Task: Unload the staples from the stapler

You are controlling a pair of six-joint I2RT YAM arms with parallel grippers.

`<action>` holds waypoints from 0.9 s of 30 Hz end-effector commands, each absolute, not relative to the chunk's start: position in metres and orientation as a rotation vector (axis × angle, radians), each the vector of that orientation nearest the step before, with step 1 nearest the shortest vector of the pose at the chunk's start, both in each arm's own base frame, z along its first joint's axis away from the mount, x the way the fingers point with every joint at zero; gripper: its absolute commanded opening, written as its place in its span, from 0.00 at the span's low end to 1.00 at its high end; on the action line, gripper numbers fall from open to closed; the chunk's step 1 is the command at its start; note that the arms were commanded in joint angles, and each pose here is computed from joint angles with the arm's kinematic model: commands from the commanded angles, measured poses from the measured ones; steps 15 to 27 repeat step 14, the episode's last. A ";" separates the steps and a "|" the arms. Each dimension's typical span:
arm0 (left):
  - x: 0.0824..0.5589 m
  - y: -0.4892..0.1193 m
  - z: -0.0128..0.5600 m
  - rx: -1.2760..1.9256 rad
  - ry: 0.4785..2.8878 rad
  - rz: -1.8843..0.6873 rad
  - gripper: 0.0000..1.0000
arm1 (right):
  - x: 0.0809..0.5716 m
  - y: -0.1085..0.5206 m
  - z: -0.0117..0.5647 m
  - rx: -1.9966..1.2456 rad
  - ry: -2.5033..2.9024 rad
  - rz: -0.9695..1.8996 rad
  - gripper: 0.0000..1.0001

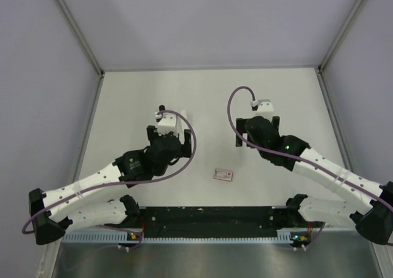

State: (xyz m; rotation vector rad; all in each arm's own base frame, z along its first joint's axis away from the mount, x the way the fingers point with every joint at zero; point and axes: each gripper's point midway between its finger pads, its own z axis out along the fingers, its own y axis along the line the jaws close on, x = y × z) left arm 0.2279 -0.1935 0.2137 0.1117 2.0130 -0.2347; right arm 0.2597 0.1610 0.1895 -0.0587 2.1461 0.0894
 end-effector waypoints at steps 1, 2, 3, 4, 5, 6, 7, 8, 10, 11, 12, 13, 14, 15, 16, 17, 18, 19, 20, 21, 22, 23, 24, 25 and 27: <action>0.231 -0.185 0.233 0.093 1.962 -0.215 0.99 | 0.269 0.159 0.211 -0.005 2.097 0.083 0.99; 0.230 -0.186 0.234 0.096 1.961 -0.218 0.99 | 0.269 0.159 0.211 -0.009 2.098 0.081 0.99; 0.230 -0.185 0.234 0.095 1.961 -0.216 0.99 | 0.269 0.160 0.211 -0.010 2.098 0.083 0.99; 0.231 -0.185 0.233 0.096 1.961 -0.214 0.99 | 0.269 0.159 0.212 -0.004 2.095 0.085 0.99; 0.231 -0.185 0.233 0.099 1.960 -0.210 0.99 | 0.269 0.159 0.213 -0.011 2.094 0.083 0.99; 0.231 -0.186 0.234 0.099 1.958 -0.213 0.99 | 0.269 0.158 0.215 -0.008 2.087 0.083 0.99; 0.231 -0.186 0.234 0.104 1.959 -0.211 0.99 | 0.269 0.157 0.216 -0.012 2.082 0.079 0.99; 0.232 -0.186 0.234 0.102 1.958 -0.206 0.99 | 0.267 0.158 0.217 -0.038 2.084 0.085 0.99; 0.233 -0.185 0.237 0.099 1.952 -0.203 0.99 | 0.266 0.157 0.216 -0.078 2.082 0.087 0.99; 0.232 -0.184 0.236 0.101 1.951 -0.199 0.99 | 0.266 0.155 0.217 -0.074 2.081 0.069 0.99; 0.233 -0.184 0.238 0.098 1.947 -0.199 0.99 | 0.268 0.151 0.216 -0.050 2.084 0.034 0.99; 0.232 -0.184 0.238 0.101 1.947 -0.202 0.99 | 0.268 0.148 0.216 -0.025 2.086 0.019 0.99; 0.233 -0.184 0.239 0.096 1.943 -0.203 0.99 | 0.269 0.148 0.213 -0.037 2.093 0.004 0.99; 0.233 -0.184 0.239 0.096 1.943 -0.203 0.99 | 0.269 0.148 0.213 -0.037 2.093 0.004 0.99; 0.233 -0.184 0.239 0.096 1.943 -0.203 0.99 | 0.269 0.148 0.213 -0.037 2.093 0.004 0.99; 0.233 -0.184 0.239 0.096 1.943 -0.203 0.99 | 0.269 0.148 0.213 -0.037 2.093 0.004 0.99; 0.233 -0.184 0.239 0.096 1.943 -0.203 0.99 | 0.269 0.148 0.213 -0.037 2.093 0.004 0.99; 0.233 -0.184 0.239 0.096 1.943 -0.203 0.99 | 0.269 0.148 0.213 -0.037 2.093 0.004 0.99; 0.233 -0.184 0.239 0.096 1.943 -0.203 0.99 | 0.269 0.148 0.213 -0.037 2.093 0.004 0.99; 0.233 -0.184 0.239 0.096 1.943 -0.203 0.99 | 0.269 0.148 0.213 -0.037 2.093 0.004 0.99; 0.233 -0.184 0.239 0.096 1.943 -0.203 0.99 | 0.269 0.148 0.213 -0.037 2.093 0.004 0.99; 0.233 -0.184 0.239 0.096 1.943 -0.203 0.99 | 0.269 0.148 0.213 -0.037 2.093 0.004 0.99; 0.233 -0.184 0.239 0.096 1.943 -0.203 0.99 | 0.269 0.148 0.213 -0.037 2.093 0.004 0.99; 0.233 -0.184 0.239 0.096 1.943 -0.203 0.99 | 0.269 0.148 0.213 -0.037 2.093 0.004 0.99; 0.233 -0.184 0.239 0.096 1.943 -0.203 0.99 | 0.269 0.148 0.213 -0.037 2.093 0.004 0.99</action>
